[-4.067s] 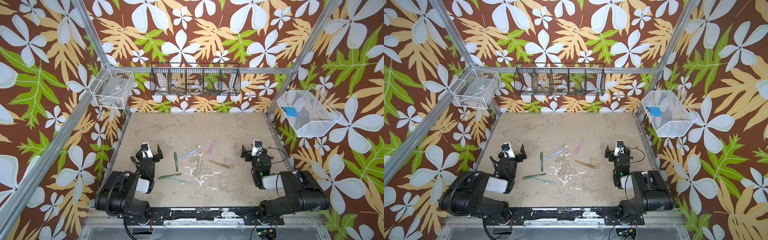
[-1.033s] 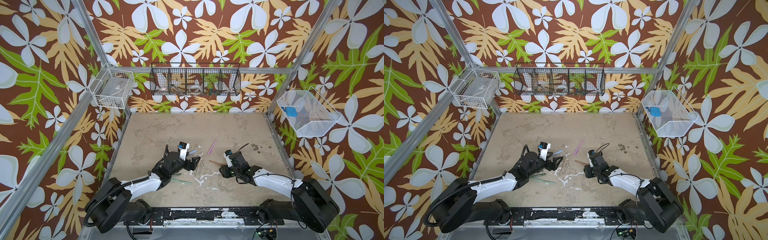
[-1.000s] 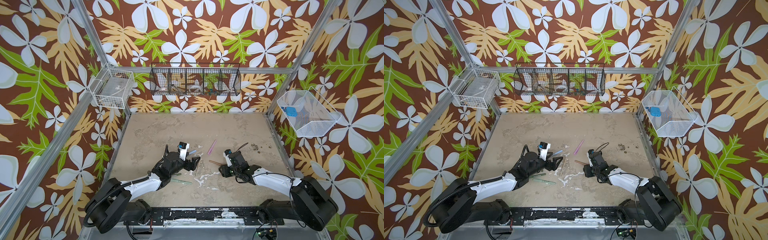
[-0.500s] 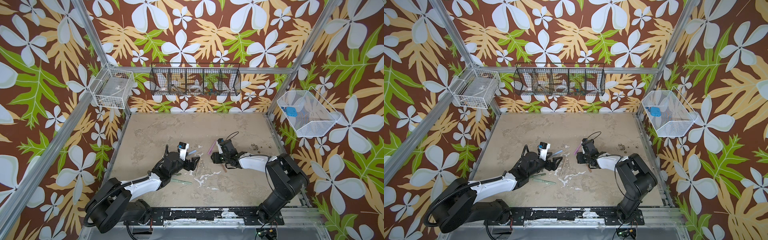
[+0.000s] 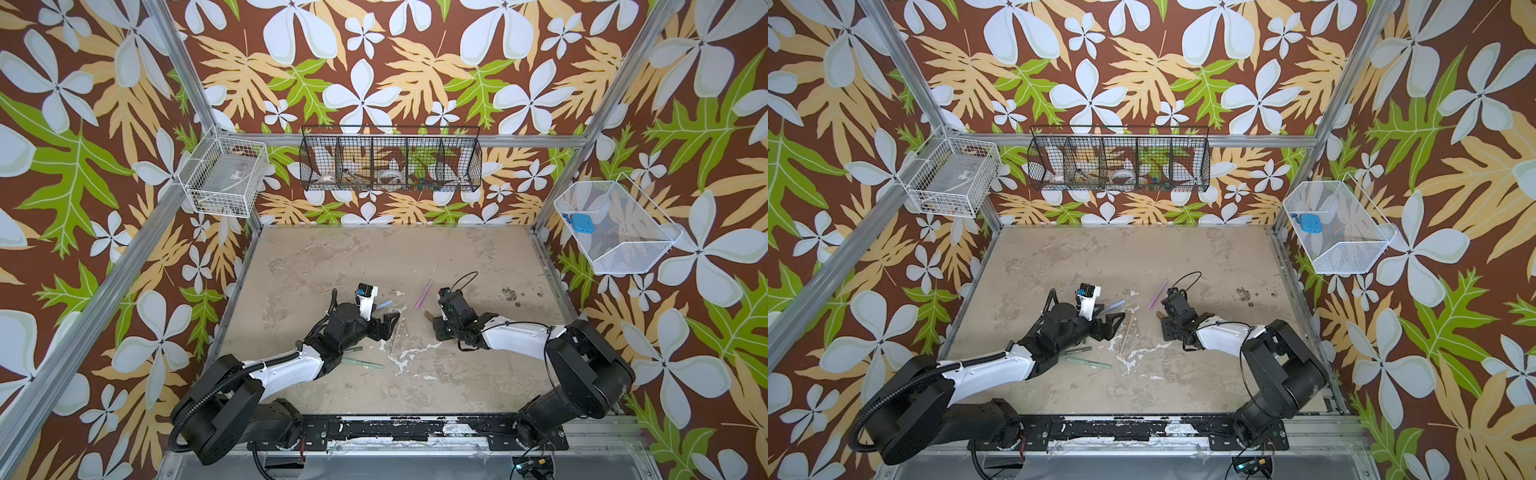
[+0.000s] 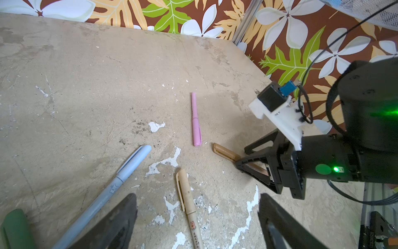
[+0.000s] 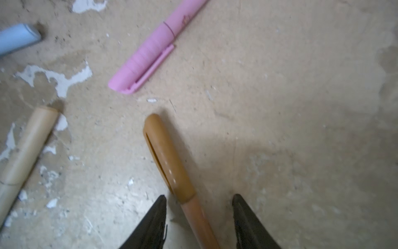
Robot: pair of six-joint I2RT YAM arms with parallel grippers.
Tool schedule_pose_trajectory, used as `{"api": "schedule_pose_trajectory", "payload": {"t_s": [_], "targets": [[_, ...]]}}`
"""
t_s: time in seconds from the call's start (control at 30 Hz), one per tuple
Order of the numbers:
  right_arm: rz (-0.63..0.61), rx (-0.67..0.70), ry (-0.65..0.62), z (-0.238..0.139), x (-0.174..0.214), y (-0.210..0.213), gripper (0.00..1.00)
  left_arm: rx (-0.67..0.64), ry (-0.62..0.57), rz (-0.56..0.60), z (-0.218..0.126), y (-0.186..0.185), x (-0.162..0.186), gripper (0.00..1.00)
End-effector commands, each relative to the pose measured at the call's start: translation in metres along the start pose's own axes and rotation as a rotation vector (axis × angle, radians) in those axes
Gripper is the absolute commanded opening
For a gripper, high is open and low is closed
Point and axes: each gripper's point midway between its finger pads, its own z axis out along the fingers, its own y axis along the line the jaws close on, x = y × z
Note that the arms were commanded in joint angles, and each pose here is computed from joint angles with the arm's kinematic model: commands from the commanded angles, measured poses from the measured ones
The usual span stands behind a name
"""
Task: Open the pen caps
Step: 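Lower the right gripper and grasp the tan capped pen by its barrel, then lift the tan pen upright with the right gripper toward the left gripper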
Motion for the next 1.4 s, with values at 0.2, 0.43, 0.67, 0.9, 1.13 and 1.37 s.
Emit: {"api": "schedule_pose_trajectory", "payload": {"t_s": [0.2,0.43,0.67,0.9,1.13,1.37], "targets": [[-0.051,-0.001,0.014,-0.016,0.019,-0.008,0.43,-0.017,0.007,-0.005,0.002,0.003,0.001,0.89],[-0.088,-0.015,0.056,-0.005,0.023,0.000,0.37,-0.022,0.009,0.000,0.002,0.004,0.002,0.89],[-0.108,-0.011,0.063,-0.001,0.025,0.006,0.19,0.009,0.003,0.000,0.000,-0.002,0.000,0.89],[-0.105,-0.011,0.040,-0.006,0.018,0.006,0.00,0.092,0.025,-0.019,0.002,-0.017,0.002,0.88],[-0.098,-0.056,-0.053,-0.032,-0.009,0.014,0.00,0.133,-0.003,-0.047,-0.005,-0.025,-0.004,0.88],[-0.135,-0.290,-0.233,-0.089,-0.058,0.051,0.00,0.241,-0.139,-0.110,-0.033,-0.046,-0.038,0.89]]}}
